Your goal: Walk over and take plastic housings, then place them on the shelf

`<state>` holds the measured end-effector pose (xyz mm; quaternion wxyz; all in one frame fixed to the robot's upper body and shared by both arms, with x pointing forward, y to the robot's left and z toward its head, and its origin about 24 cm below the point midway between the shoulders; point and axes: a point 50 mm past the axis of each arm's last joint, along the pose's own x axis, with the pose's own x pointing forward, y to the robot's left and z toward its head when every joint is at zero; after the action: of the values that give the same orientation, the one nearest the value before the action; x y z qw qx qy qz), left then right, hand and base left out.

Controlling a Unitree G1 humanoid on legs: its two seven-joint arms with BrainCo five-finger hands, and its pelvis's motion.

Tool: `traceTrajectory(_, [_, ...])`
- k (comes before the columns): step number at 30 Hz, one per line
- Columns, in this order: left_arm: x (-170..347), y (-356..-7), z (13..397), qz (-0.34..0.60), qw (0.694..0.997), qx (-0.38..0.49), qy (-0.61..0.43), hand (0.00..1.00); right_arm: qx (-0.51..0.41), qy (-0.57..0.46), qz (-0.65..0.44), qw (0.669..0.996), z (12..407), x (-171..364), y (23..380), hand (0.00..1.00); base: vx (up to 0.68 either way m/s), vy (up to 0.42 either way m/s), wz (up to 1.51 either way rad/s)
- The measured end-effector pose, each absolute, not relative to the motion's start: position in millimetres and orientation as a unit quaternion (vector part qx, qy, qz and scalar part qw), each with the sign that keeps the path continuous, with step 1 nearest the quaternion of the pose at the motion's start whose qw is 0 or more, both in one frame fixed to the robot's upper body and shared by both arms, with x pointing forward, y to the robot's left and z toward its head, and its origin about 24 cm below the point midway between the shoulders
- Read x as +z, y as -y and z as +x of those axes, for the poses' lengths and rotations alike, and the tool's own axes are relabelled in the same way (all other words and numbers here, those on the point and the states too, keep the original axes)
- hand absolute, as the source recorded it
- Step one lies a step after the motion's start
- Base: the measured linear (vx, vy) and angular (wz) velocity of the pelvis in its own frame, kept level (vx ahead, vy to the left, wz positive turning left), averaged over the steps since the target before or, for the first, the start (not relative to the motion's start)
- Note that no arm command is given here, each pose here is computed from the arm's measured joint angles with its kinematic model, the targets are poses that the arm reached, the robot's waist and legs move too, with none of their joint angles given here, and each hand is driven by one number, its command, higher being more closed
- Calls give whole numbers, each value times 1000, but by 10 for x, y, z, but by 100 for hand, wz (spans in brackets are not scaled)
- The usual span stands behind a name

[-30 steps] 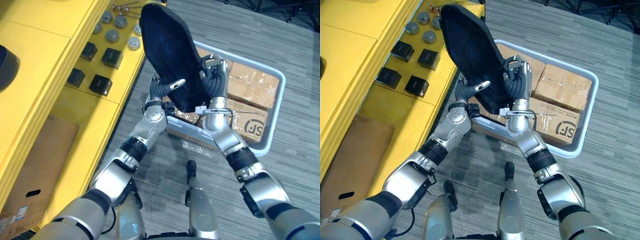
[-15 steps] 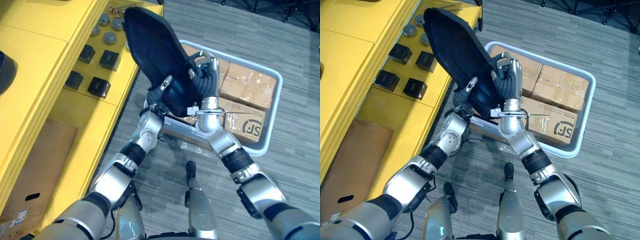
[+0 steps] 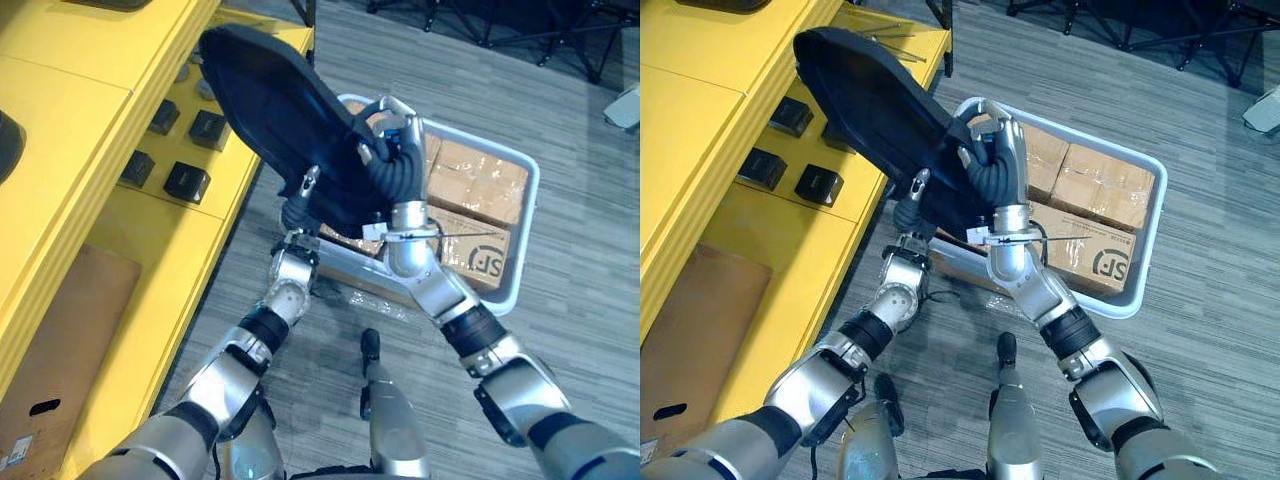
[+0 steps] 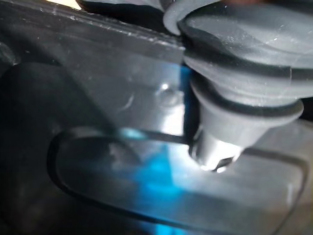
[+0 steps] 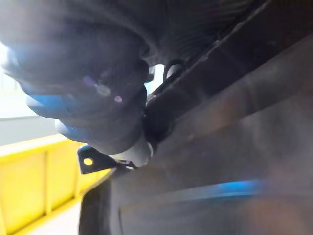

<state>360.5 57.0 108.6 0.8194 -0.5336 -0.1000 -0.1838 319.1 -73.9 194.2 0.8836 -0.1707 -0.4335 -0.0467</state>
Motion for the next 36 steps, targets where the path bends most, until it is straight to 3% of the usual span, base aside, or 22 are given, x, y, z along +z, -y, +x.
traceTrajectory(7, [941,-591,3380,-541,815,-183,104,100,-22,440,-133,888,2939,1755,777,0,58,25,4])
traceTrajectory(15, [861,-613,3080,-433,887,-139,78,100,-22,350,-62,934,2735,1414,973,0,82,22,7])
traceTrajectory(23, [978,-784,2870,-374,914,-111,115,100,98,292,-23,951,2609,1452,1216,0,21,15,4])
traceTrajectory(28, [898,-1101,2771,-257,956,0,141,100,29,263,24,964,2434,1422,1799,0,-30,-2,-5])
traceTrajectory(30, [785,-1365,2696,-201,966,87,138,100,-12,262,41,964,2274,1412,2066,0,-11,-4,-8])
traceTrajectory(36, [751,-1689,2557,-98,959,220,151,100,-42,193,110,974,1993,1048,2172,0,-7,7,-10])
